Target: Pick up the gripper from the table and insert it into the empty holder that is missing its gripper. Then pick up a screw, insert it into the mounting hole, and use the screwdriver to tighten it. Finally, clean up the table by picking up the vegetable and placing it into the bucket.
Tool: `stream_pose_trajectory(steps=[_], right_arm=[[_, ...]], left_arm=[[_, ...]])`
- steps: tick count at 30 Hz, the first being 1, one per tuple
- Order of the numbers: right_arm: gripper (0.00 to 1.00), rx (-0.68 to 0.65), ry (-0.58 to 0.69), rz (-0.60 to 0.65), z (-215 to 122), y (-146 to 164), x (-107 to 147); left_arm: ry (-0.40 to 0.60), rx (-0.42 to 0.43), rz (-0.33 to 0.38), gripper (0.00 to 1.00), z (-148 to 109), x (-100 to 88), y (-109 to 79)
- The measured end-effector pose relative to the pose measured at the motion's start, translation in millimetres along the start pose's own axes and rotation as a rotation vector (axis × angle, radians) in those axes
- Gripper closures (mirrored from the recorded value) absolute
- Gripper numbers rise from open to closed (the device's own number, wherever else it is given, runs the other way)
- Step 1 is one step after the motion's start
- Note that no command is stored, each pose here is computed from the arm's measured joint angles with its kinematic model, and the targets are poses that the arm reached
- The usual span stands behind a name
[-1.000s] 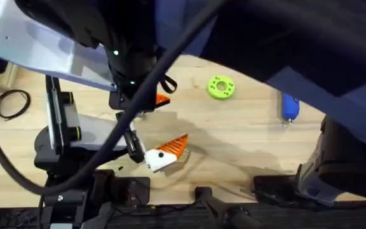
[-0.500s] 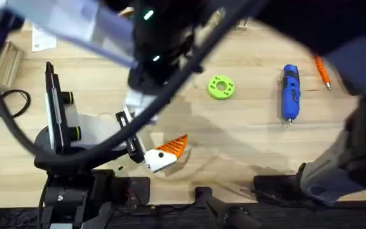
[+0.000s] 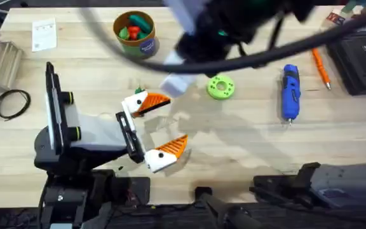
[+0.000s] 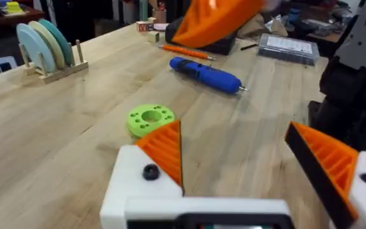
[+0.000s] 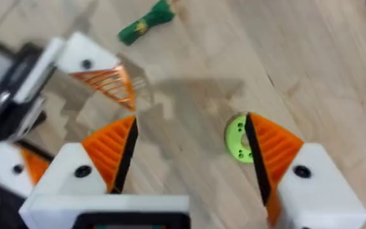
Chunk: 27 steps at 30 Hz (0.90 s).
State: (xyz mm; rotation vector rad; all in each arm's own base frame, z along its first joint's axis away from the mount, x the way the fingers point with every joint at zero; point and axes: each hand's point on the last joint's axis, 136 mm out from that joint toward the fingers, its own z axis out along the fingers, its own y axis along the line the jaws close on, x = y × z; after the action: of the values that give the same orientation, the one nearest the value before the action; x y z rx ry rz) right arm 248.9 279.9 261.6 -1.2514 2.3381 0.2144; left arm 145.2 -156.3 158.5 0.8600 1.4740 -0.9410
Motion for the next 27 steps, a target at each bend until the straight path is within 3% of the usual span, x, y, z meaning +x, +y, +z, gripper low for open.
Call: stream_pose_trajectory(steps=[5,14,21,27], right_arm=[[0.01,0.079,0.01,0.29,0,-48,54],[0.01,0.26,0.032,0.719,-27,-115,125],[0.01,0.367,0.073,0.921,-39,-140,182],[0.01,0.41,0.121,1.026,-47,-152,210]], left_arm=[[0.0,0.0,0.0,0.014,0,0.0,-0.1],[0.0,0.0,-0.001,0.014,0,0.0,-0.1],[0.0,0.0,0.0,0.014,0,0.0,-0.1],[0.0,0.0,-0.001,0.013,0,0.0,-0.1]])
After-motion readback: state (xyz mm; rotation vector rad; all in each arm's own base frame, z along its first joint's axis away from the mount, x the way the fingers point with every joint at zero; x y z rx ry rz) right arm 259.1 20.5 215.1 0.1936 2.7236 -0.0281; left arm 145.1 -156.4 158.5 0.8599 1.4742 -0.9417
